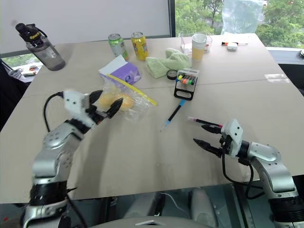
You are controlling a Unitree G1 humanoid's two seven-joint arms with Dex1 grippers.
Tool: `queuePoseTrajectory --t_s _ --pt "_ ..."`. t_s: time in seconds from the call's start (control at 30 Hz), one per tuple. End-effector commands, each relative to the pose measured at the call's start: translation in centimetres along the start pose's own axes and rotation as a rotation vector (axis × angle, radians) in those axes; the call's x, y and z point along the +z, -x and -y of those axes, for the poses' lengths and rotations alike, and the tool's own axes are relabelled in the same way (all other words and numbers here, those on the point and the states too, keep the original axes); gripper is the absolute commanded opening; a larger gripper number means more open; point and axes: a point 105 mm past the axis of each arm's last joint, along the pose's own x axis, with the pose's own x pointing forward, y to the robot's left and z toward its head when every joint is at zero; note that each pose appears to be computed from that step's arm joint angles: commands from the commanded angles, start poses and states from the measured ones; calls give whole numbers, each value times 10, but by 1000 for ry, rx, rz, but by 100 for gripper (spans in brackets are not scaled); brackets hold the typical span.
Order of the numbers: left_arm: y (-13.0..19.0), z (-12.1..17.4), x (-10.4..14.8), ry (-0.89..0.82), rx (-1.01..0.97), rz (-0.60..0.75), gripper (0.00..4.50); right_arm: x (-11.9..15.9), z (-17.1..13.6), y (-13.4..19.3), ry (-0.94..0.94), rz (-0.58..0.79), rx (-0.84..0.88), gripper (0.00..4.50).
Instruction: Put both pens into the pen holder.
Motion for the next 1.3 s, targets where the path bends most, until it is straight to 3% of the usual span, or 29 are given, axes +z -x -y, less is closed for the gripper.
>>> queuePoseTrajectory --t_s 0.03,0.13,0.17,0.2,0.5,0.53,0.7,0.9,1.0,1.1,1.17,1.3 --pt "-13 -5 -14 -13 45 -93 450 11 3 2 49 31 -9 322" --pt "-18 6 -24 -57 -22 -149 450 17 5 4 66 49 -29 322" --pt "-18 6 -27 -65 -24 -161 398 21 4 4 69 65 -30 327" --pt "-18 5 -29 -65 -22 -166 394 25 3 4 67 91 -30 327" --pt "-15 1 -32 -85 -23 -159 11 56 4 1 62 253 -36 327" --pt "-14 -1 -31 -84 -15 -150 2 56 4 1 62 249 -33 327" --pt "-1 -22 -15 -122 123 -71 2 51 5 2 65 223 -23 327" --pt "55 -94 23 -248 629 45 2 49 8 1 65 213 -14 327" --pt "75 -111 28 -287 735 43 2 48 8 -2 62 216 -7 327" --pt "86 -126 15 -242 767 -12 2 48 6 -7 60 217 23 327" --pt "87 -126 -3 -241 714 -105 65 48 6 -9 63 214 30 327" --pt "135 -169 -5 -328 1097 -216 234 49 11 -6 70 208 17 327"
